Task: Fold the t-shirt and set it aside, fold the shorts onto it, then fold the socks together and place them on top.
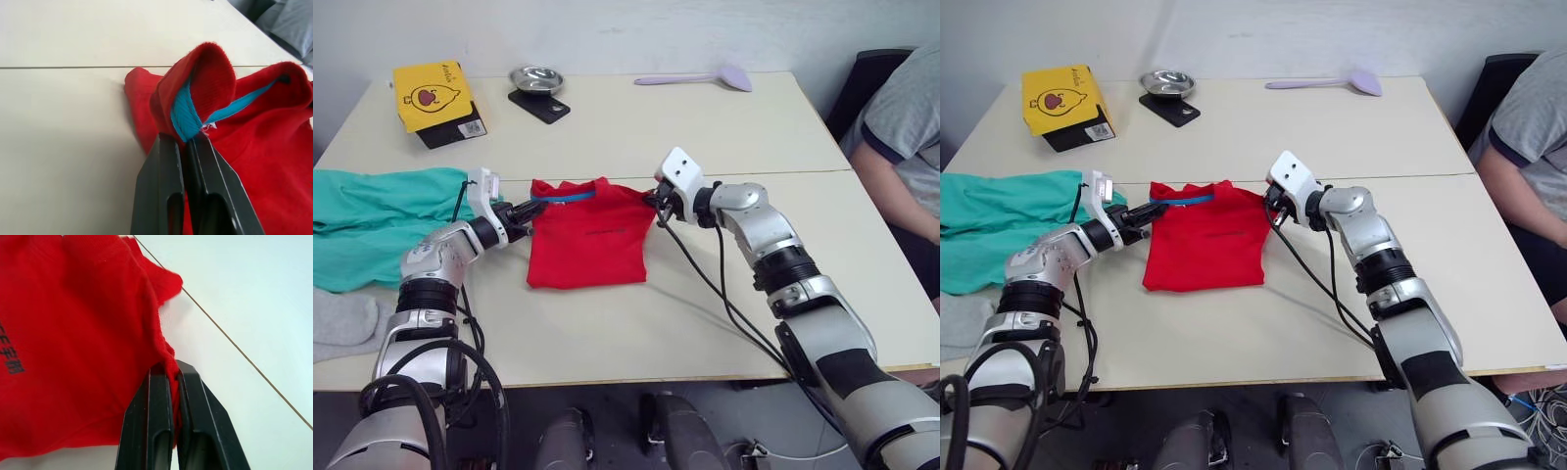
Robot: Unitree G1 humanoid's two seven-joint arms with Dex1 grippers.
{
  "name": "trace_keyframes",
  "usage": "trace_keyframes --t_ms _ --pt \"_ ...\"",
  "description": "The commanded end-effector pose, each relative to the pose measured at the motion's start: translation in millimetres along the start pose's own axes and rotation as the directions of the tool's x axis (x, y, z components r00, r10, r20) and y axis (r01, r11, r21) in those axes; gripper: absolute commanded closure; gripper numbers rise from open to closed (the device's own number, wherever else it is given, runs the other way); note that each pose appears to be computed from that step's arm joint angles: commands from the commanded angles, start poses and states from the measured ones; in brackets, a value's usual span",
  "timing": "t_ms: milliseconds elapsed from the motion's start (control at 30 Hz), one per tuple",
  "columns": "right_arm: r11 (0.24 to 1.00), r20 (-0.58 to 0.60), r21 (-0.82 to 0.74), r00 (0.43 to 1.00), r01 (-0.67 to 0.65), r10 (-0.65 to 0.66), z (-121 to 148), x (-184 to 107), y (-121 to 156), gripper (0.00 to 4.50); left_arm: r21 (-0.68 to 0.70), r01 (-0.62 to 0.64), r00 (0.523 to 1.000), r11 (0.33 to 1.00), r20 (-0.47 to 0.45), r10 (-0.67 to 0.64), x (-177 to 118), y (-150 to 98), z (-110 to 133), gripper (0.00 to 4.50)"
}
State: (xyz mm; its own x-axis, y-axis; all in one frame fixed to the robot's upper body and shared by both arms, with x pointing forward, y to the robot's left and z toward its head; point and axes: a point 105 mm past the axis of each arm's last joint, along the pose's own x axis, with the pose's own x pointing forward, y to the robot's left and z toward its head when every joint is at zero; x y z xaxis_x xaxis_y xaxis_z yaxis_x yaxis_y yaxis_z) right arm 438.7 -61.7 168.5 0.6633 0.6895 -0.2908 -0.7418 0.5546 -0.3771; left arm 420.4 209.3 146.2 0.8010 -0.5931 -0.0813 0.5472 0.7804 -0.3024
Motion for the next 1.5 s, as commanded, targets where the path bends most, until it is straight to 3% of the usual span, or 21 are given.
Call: trace_keyframes --t_ms 33,233,333,400,433,467,567,700,833,1033,1133,1233,1400,1500 --pt "0.998 0.046 0.006 0.997 0.061 -0.061 10 -1 -11 3.74 0.044 -0.023 0.998 0.999 0.063 0.020 0 2 17 3.90" --pt "0.993 0.122 -0.083 0.990 0.088 -0.078 16 -22 -20 1.68 0.249 -0.078 0.984 0.965 0.177 0.034 -16 1 37 2.08" --pt "0.986 0.227 -0.164 0.974 0.044 -0.005 31 -43 -15 0.66 0.452 -0.080 0.985 0.888 0.173 0.001 -36 -7 38 1.08" --pt "0.971 0.274 -0.235 0.956 -0.040 0.106 36 -57 2 0.04 0.563 -0.024 0.988 0.826 0.139 -0.066 -49 -19 33 1.06" --pt "0.958 0.290 -0.269 0.941 -0.095 0.175 38 -63 14 0.04 0.581 0.002 0.983 0.814 0.147 -0.107 -56 -27 33 1.06" --pt "0.943 0.302 -0.298 0.922 -0.148 0.241 38 -68 28 0.00 0.617 0.047 0.978 0.786 0.133 -0.163 -62 -37 31 0.68" --pt "0.882 0.310 -0.364 0.853 -0.300 0.419 34 -79 70 0.00 0.728 0.232 0.956 0.646 -0.046 -0.291 -81 -63 7 0.01" --pt "0.807 0.252 -0.443 0.809 -0.391 0.531 12 -77 112 0.00 0.742 0.394 0.912 0.543 -0.241 -0.333 -104 -78 -26 0.01" --pt "0.826 0.244 -0.447 0.842 -0.342 0.481 0 -63 120 0.00 0.770 0.456 0.888 0.446 -0.362 -0.283 -107 -75 -54 0.01" --pt "0.860 0.212 -0.455 0.909 -0.233 0.359 -10 -38 110 0.00 0.796 0.361 0.932 0.486 -0.302 -0.198 -86 -66 -64 0.01" --pt "0.839 0.144 -0.475 0.917 -0.265 0.372 -22 -32 112 0.62 0.792 0.340 0.939 0.507 -0.316 -0.136 -78 -56 -71 0.00" --pt "0.835 0.113 -0.479 0.924 -0.272 0.366 -27 -29 111 1.66 0.794 0.331 0.939 0.511 -0.331 -0.094 -71 -49 -72 0.62" --pt "0.857 0.108 -0.457 0.941 -0.239 0.320 -29 -28 102 3.44 0.722 0.342 0.935 0.602 -0.328 -0.137 -67 -53 -72 2.16" --pt "0.843 0.102 -0.449 0.921 -0.296 0.377 -31 -40 110 4.49 0.677 0.464 0.881 0.571 -0.421 -0.217 -79 -67 -84 3.16"
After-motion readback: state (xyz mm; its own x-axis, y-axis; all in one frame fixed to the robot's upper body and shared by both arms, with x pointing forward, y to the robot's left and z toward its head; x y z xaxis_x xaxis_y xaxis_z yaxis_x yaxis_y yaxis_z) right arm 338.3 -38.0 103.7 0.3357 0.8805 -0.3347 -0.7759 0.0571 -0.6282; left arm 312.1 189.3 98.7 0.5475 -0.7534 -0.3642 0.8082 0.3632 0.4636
